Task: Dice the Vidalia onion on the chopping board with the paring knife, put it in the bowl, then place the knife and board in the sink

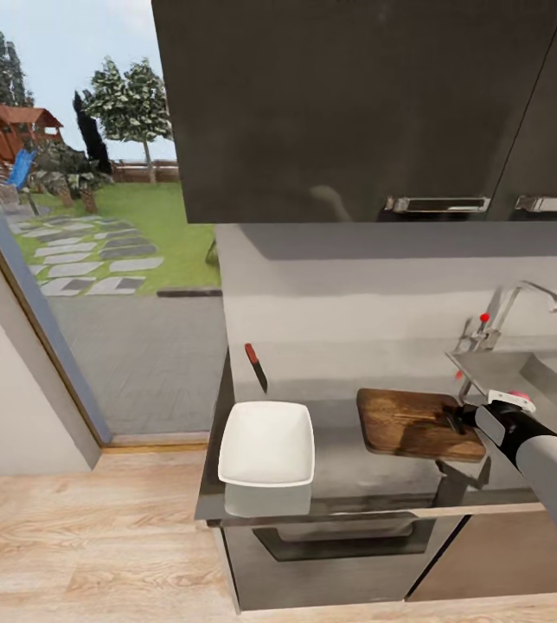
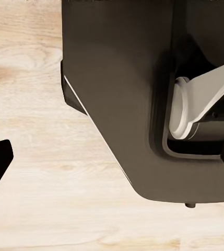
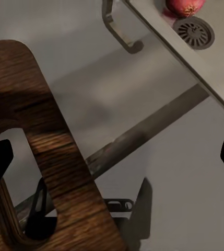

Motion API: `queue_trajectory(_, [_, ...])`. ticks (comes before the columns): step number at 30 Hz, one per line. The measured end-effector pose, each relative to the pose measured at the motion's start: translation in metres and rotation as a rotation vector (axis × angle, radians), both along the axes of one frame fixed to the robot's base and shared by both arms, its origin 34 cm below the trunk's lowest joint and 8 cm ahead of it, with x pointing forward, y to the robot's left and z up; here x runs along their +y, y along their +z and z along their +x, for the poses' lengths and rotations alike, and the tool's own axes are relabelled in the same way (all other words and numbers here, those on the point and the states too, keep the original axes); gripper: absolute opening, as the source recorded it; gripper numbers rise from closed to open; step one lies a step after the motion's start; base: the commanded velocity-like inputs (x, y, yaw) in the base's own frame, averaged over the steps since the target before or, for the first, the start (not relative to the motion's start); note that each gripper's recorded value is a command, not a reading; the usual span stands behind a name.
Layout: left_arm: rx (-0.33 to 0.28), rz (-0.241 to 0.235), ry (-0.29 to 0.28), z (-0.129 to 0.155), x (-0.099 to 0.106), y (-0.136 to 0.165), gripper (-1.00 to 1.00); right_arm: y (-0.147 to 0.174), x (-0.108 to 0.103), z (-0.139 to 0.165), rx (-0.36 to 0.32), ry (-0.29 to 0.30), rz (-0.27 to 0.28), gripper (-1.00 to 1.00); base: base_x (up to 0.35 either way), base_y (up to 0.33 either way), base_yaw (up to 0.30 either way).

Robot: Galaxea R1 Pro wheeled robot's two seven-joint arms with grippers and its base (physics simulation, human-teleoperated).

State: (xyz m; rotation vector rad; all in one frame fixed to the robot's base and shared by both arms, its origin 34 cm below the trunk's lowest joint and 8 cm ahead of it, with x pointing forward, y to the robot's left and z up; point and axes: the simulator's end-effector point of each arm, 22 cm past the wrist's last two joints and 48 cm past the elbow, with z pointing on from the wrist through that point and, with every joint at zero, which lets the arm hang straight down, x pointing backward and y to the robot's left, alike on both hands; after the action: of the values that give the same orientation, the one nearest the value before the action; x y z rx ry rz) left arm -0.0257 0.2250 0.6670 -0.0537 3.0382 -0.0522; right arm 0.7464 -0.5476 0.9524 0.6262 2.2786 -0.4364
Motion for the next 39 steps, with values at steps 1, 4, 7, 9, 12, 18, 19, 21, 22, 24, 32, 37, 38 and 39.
queue_trajectory(1, [-0.001, 0.000, 0.000, 0.000, 0.000, 0.000, 1.00, 0.001, 0.000, 0.000, -0.002, 0.000, 0.000, 1.00, 0.000, 0.000, 0.000])
queue_trajectory(4, [-0.006, 0.000, 0.000, 0.002, 0.000, -0.001, 1.00, 0.004, 0.000, 0.000, -0.006, 0.000, 0.000, 1.00, -0.081, 0.000, 0.000])
queue_trajectory(7, [-0.009, 0.000, 0.000, 0.003, 0.000, -0.001, 1.00, 0.007, 0.000, 0.001, -0.010, 0.000, 0.000, 1.00, -0.217, 0.000, 0.000])
queue_trajectory(9, [-0.011, 0.000, 0.000, 0.003, 0.000, -0.002, 1.00, 0.009, 0.000, 0.001, -0.014, 0.001, -0.001, 1.00, -0.291, 0.000, 0.000])
queue_trajectory(12, [-0.015, 0.000, 0.000, 0.005, 0.000, -0.002, 1.00, 0.012, 0.000, 0.001, -0.018, 0.000, 0.000, 1.00, -0.316, 0.000, 0.000])
queue_trajectory(18, [-0.024, 0.000, 0.000, 0.008, 0.000, -0.004, 1.00, 0.018, 0.000, 0.002, -0.028, 0.000, 0.000, 1.00, -0.331, 0.000, 0.000])
queue_trajectory(19, [-0.026, 0.000, 0.000, 0.008, 0.000, -0.004, 1.00, 0.019, 0.000, 0.002, -0.029, 0.000, 0.000, 1.00, -0.335, 0.000, 0.000])
queue_trajectory(21, [-0.029, 0.000, 0.000, 0.009, 0.000, -0.004, 1.00, 0.021, 0.000, 0.002, -0.033, 0.000, 0.000, 1.00, -0.336, 0.000, 0.000])
queue_trajectory(22, [-0.030, 0.000, 0.000, 0.010, 0.000, -0.004, 1.00, 0.022, 0.000, 0.002, -0.034, 0.000, 0.000, 1.00, -0.336, 0.000, 0.000])
queue_trajectory(24, [-0.033, 0.000, 0.000, 0.011, 0.000, -0.005, 1.00, 0.023, 0.001, 0.002, -0.037, 0.001, 0.000, 1.00, -0.336, 0.000, 0.000])
queue_trajectory(32, [-0.046, 0.000, 0.000, 0.015, 0.000, -0.006, 1.00, 0.031, 0.001, 0.003, -0.050, 0.001, 0.001, 1.00, -0.337, 0.000, 0.000])
queue_trajectory(37, [-0.054, 0.000, 0.000, 0.018, 0.000, -0.007, 1.00, 0.037, 0.001, 0.003, -0.059, 0.001, 0.000, 1.00, -0.337, 0.000, 0.000])
queue_trajectory(38, [-0.056, 0.000, 0.000, 0.019, 0.000, -0.007, 1.00, 0.038, 0.001, 0.003, -0.060, 0.001, 0.000, 1.00, -0.337, 0.000, 0.000])
queue_trajectory(39, [-0.057, 0.000, 0.000, 0.019, 0.000, -0.008, 1.00, 0.038, 0.001, 0.003, -0.062, 0.001, 0.000, 1.00, -0.337, 0.000, 0.000])
